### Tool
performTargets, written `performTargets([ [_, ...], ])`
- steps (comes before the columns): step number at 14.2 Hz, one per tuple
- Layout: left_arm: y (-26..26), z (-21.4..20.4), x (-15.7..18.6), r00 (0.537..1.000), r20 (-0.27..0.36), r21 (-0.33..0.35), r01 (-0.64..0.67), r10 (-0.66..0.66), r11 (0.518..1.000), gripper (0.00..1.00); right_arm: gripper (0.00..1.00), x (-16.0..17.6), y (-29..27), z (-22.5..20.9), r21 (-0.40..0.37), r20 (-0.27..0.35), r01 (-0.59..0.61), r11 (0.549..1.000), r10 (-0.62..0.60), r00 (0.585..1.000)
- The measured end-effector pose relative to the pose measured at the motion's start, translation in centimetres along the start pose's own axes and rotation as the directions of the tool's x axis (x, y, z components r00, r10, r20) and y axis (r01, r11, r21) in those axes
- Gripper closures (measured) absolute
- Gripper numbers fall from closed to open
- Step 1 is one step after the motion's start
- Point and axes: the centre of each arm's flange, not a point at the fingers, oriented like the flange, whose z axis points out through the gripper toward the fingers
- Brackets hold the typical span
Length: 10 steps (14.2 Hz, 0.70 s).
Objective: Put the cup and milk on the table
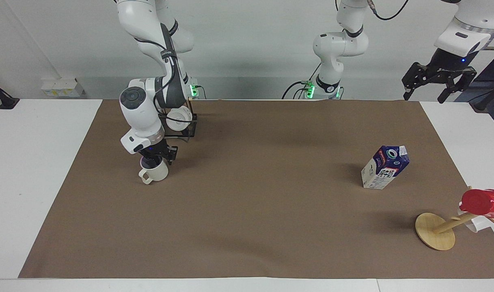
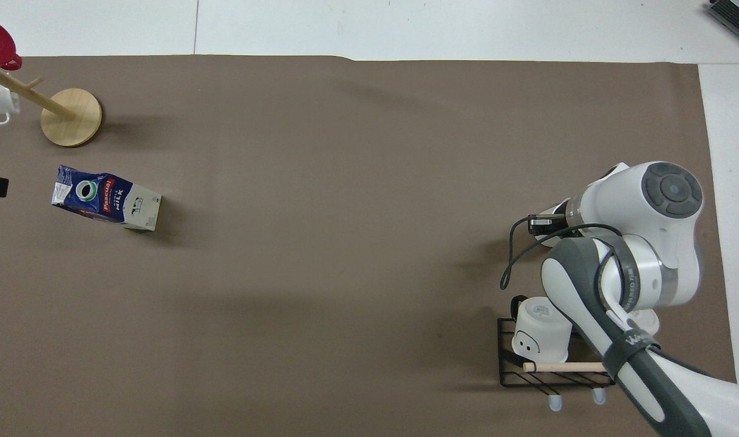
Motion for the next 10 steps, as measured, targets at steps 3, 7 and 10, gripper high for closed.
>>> performTargets([
  [3,0.0,0.0,0.0,1.000,0.000,0.000,0.000,0.000,1.000,0.00,0.96,0.8,-0.7,-1.6,0.002,-0.011,0.006,1.000,-0.006,1.000],
  [7,0.1,0.5,-0.8,0.998,0.069,-0.014,0.001,0.000,1.000,0.00,0.96,1.7,-3.9,-5.7,-0.047,-0.003,0.090,0.995,-0.090,0.996],
  [10,0.4,0.6,-1.1,0.996,0.087,-0.018,-0.001,0.003,1.000,0.00,0.96,0.7,-9.8,-7.6,-0.052,0.011,0.173,0.983,-0.173,0.985],
])
